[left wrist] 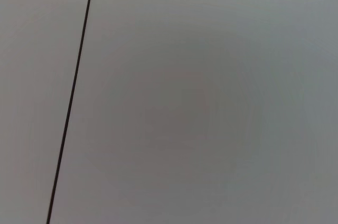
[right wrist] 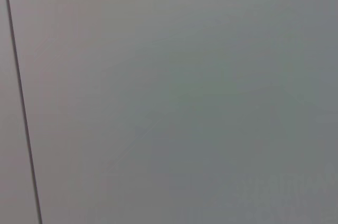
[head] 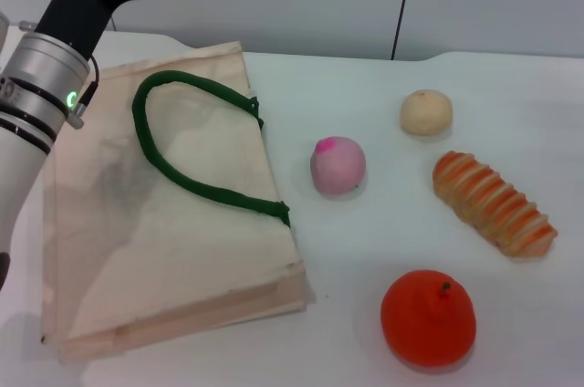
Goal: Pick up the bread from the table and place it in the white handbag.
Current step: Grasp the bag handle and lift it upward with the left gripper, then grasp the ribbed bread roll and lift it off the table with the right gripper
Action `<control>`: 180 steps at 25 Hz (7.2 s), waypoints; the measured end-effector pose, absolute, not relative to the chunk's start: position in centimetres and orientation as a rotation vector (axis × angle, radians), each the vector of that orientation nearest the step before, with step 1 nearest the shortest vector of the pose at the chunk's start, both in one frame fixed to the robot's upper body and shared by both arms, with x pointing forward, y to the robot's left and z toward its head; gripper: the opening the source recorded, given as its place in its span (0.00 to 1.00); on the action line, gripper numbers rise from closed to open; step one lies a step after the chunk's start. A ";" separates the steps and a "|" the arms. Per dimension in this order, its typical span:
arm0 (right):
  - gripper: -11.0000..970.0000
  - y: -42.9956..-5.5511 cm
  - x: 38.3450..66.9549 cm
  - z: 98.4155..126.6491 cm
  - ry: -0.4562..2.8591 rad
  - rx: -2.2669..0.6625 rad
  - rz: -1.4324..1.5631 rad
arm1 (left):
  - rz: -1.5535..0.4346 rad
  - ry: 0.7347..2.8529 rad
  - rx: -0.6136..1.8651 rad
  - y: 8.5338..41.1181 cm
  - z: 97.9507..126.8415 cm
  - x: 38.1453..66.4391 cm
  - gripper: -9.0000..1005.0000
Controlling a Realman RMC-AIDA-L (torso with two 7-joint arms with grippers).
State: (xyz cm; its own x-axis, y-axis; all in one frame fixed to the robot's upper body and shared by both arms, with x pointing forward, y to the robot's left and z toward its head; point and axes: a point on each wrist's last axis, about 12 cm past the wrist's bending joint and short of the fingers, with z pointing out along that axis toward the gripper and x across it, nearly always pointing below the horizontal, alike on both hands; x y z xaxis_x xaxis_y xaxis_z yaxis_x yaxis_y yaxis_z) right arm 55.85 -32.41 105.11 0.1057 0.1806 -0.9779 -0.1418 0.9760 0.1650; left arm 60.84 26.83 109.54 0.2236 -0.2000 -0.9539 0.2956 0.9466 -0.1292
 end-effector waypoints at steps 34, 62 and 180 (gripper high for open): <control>0.91 -33.1 55.6 104.8 1.470 0.046 0.219 | -0.866 1.737 0.039 34.4 114.0 62.7 0.84; 0.90 -33.7 55.7 104.9 1.470 0.040 0.197 | -0.742 2.319 0.083 34.8 113.4 63.4 0.84; 0.87 -30.3 56.0 103.6 1.980 -0.773 0.609 | -1.287 1.650 0.468 31.4 119.2 61.9 0.13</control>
State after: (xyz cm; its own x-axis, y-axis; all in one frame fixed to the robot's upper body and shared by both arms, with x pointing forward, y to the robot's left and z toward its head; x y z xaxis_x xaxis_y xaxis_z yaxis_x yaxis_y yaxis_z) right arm 55.97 -30.26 103.56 -0.4019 -0.2790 -0.8722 -0.7208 0.6838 0.1134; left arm 61.94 31.44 119.18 -0.4692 -0.2450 -0.8484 0.7633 0.3707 -0.5292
